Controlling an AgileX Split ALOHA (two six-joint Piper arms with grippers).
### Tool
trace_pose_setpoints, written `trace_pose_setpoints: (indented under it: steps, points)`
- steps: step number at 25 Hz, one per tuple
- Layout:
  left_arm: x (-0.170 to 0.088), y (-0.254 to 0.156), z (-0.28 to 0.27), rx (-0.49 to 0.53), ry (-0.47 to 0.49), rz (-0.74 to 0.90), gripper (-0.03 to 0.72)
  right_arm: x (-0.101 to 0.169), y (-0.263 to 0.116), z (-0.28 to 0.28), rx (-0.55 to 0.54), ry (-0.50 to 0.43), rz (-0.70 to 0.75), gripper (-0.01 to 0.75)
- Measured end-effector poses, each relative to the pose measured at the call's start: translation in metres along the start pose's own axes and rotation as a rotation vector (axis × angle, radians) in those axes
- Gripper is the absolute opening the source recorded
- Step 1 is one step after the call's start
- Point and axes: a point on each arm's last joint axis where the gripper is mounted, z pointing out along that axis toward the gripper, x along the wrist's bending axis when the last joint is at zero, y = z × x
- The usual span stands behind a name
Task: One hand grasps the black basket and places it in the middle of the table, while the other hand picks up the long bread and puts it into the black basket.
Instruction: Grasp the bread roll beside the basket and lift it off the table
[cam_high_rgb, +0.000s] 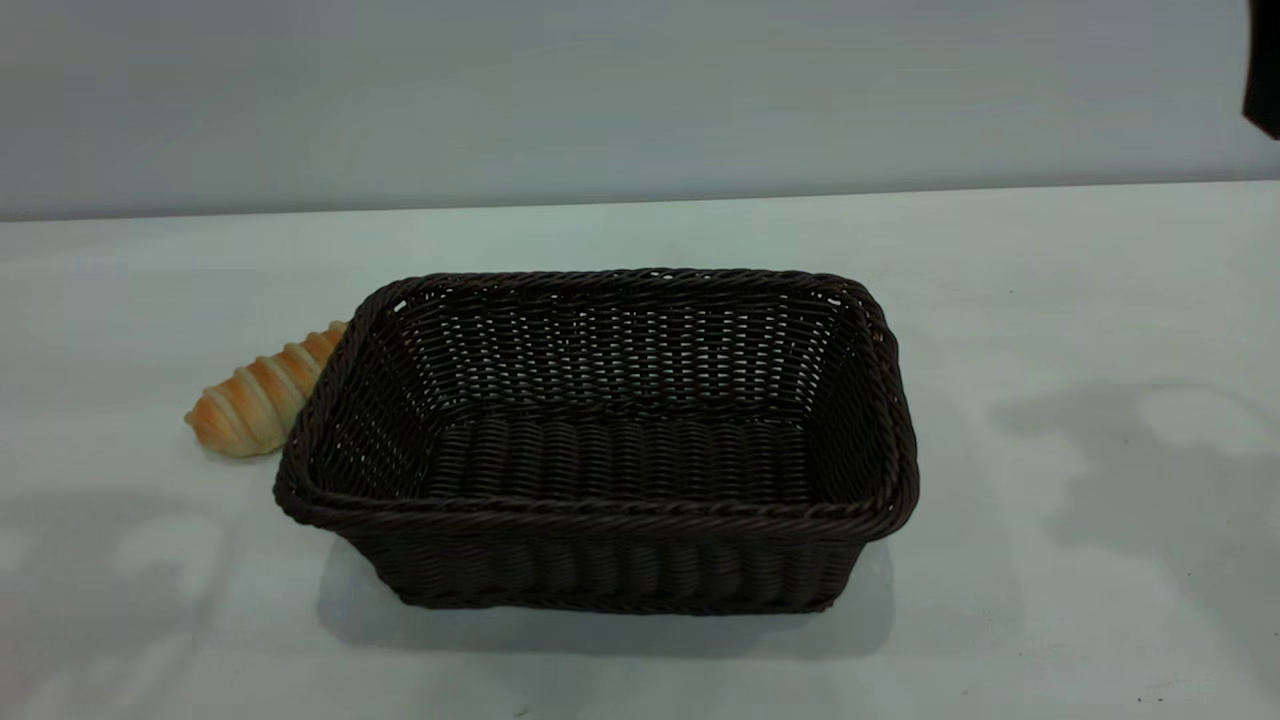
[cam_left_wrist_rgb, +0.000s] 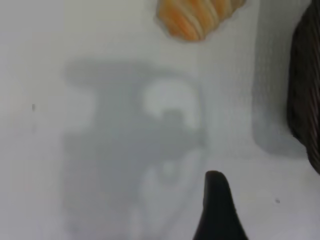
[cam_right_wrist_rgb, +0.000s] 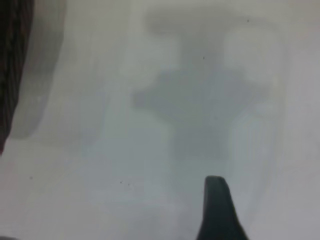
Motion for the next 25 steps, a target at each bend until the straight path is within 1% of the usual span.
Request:
trace_pose_setpoints:
  steps: [3, 7, 14, 18, 25]
  points:
    - [0.0, 0.027, 0.024, 0.036, -0.013, 0.069, 0.53, 0.001, -0.008, -0.01, -0.02, 0.005, 0.005, 0.506]
    - [-0.002, 0.061, 0.051, 0.042, -0.037, 0.192, 0.53, 0.002, -0.012, -0.023, -0.057, 0.01, 0.011, 0.506]
    - [0.0, 0.097, 0.108, 0.071, -0.065, 0.383, 0.53, 0.002, -0.014, -0.035, -0.089, 0.017, 0.018, 0.506]
    - [0.003, 0.103, 0.149, 0.115, -0.089, 0.444, 0.53, 0.002, -0.015, -0.036, -0.091, 0.017, 0.018, 0.506]
    - [0.006, 0.084, 0.212, 0.218, -0.166, 0.514, 0.517, 0.002, -0.015, -0.036, -0.085, 0.017, 0.018, 0.506]
